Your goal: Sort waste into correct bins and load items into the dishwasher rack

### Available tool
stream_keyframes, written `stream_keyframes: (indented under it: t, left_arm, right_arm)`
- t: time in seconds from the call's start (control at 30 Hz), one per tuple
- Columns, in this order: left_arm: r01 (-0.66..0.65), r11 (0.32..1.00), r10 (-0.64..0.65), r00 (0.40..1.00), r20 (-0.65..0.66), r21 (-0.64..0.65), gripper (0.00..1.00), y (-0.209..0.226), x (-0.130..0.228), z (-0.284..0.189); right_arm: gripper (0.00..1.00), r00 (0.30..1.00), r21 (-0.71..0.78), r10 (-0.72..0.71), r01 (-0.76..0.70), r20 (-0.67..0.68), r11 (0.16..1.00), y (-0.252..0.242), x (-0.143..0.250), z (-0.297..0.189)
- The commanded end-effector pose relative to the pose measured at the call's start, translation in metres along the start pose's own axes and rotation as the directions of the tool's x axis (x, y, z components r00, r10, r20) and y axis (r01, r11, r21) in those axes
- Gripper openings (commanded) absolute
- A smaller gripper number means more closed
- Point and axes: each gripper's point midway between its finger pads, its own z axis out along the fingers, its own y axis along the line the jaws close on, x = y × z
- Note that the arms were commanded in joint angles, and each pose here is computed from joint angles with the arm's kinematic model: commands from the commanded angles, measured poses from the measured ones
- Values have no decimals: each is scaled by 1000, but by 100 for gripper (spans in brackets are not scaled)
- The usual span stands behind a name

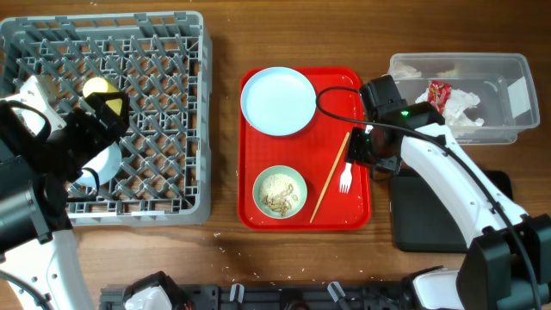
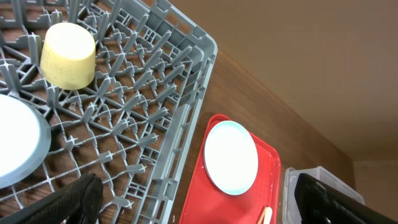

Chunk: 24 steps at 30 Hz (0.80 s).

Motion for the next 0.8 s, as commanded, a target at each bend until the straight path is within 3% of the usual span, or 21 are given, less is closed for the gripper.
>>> stream_keyframes:
  t: [0.0,0.07,0.13,0.2,0.27,0.4,0.57,0.77]
  left_arm:
    - [-13,1000,13,1000,3,2,100,-1,-1,0]
    - [-13,1000,13,1000,3,2,100,-1,-1,0]
    - [-13,1000,13,1000,3,2,100,-1,-1,0]
    - [-13,1000,13,1000,3,2,100,-1,-1,0]
    - [-13,1000,13,1000,3,2,100,-1,-1,0]
    - [-13,1000,13,1000,2,2,100,-1,-1,0]
    - [-13,1000,13,1000,3,2,100,-1,-1,0]
    - [-13,1000,13,1000,3,2,100,-1,-1,0]
  right_arm:
    - [17,997,-83,-2,-4,-77,997,14,14,3]
    - [20,997,-91,-6,-1,-73,996,16,13,2]
    - [28,997,-96,-37,30,-65,995,16,12,3]
    - [56,996,-98,-65,59,-59,993,17,11,3]
    - [70,996,-82,-82,78,-46,994,14,9,3]
    - [77,997,-34,-78,78,-12,996,6,1,5]
    - [78,997,-47,-81,82,14,996,10,-5,5]
    - [68,997,-102,-74,73,-3,992,22,-1,4]
